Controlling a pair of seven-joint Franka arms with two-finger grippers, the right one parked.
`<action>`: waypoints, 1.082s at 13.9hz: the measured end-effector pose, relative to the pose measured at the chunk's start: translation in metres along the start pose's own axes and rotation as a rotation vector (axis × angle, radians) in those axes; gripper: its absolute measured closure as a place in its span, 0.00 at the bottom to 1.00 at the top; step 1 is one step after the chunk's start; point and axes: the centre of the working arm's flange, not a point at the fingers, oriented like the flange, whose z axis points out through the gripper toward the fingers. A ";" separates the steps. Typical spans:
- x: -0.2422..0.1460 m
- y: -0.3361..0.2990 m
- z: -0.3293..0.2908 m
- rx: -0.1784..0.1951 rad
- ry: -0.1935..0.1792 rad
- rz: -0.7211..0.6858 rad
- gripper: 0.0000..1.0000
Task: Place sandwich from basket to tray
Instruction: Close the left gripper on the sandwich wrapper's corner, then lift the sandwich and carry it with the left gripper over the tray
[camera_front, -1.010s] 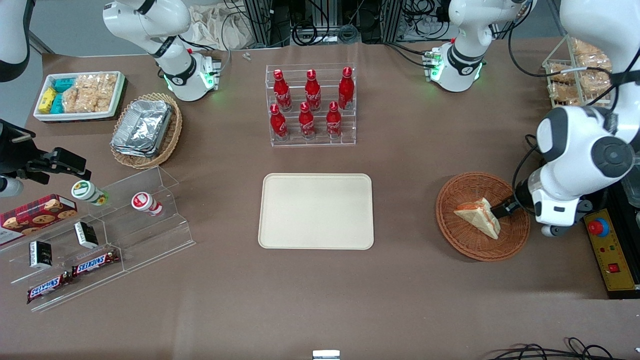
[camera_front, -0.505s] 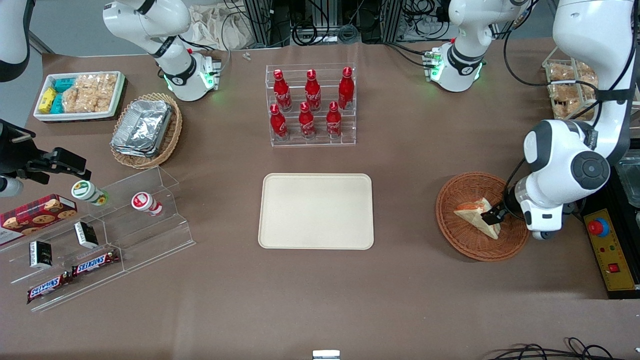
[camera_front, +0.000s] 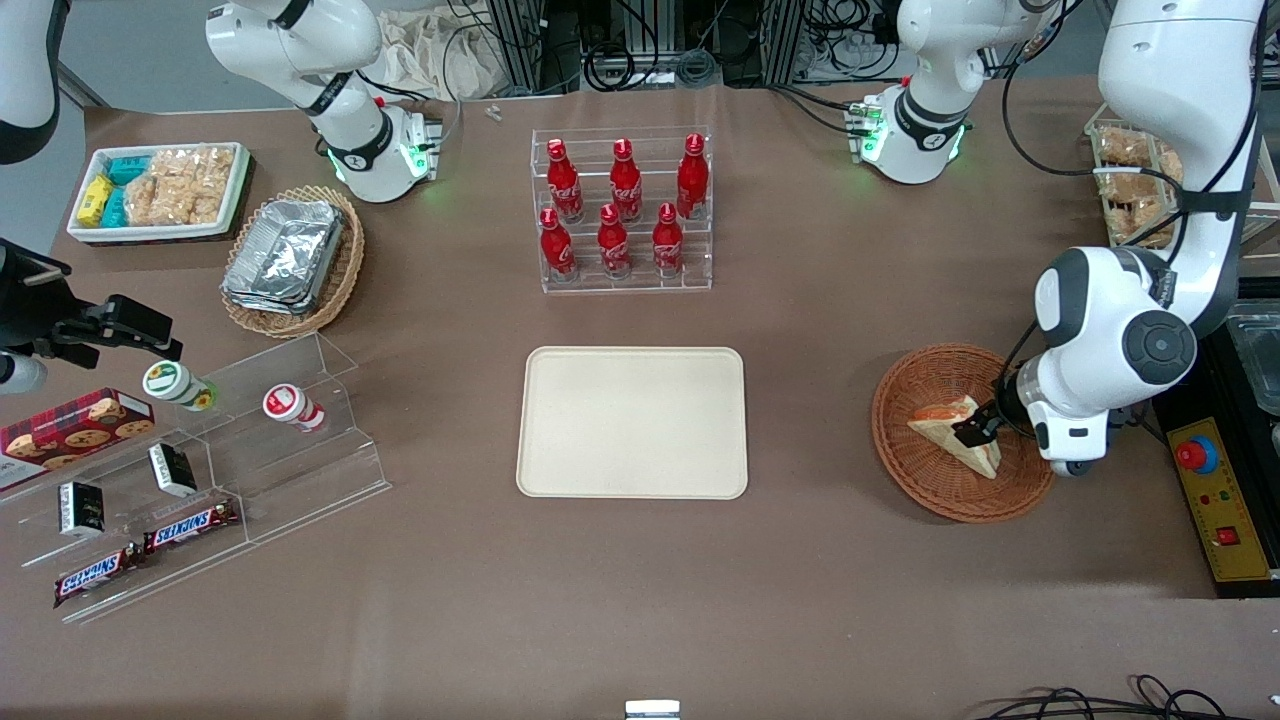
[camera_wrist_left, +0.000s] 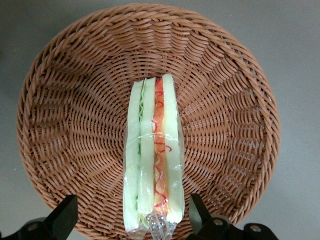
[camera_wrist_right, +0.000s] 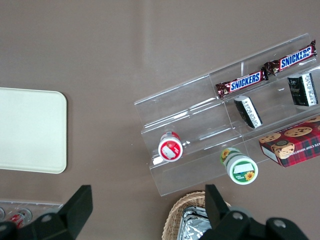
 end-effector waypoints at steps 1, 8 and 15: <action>-0.001 0.000 0.002 0.000 -0.001 0.000 0.00; -0.008 -0.006 0.045 -0.010 -0.009 -0.015 0.03; -0.008 0.007 0.038 -0.037 0.010 -0.108 0.62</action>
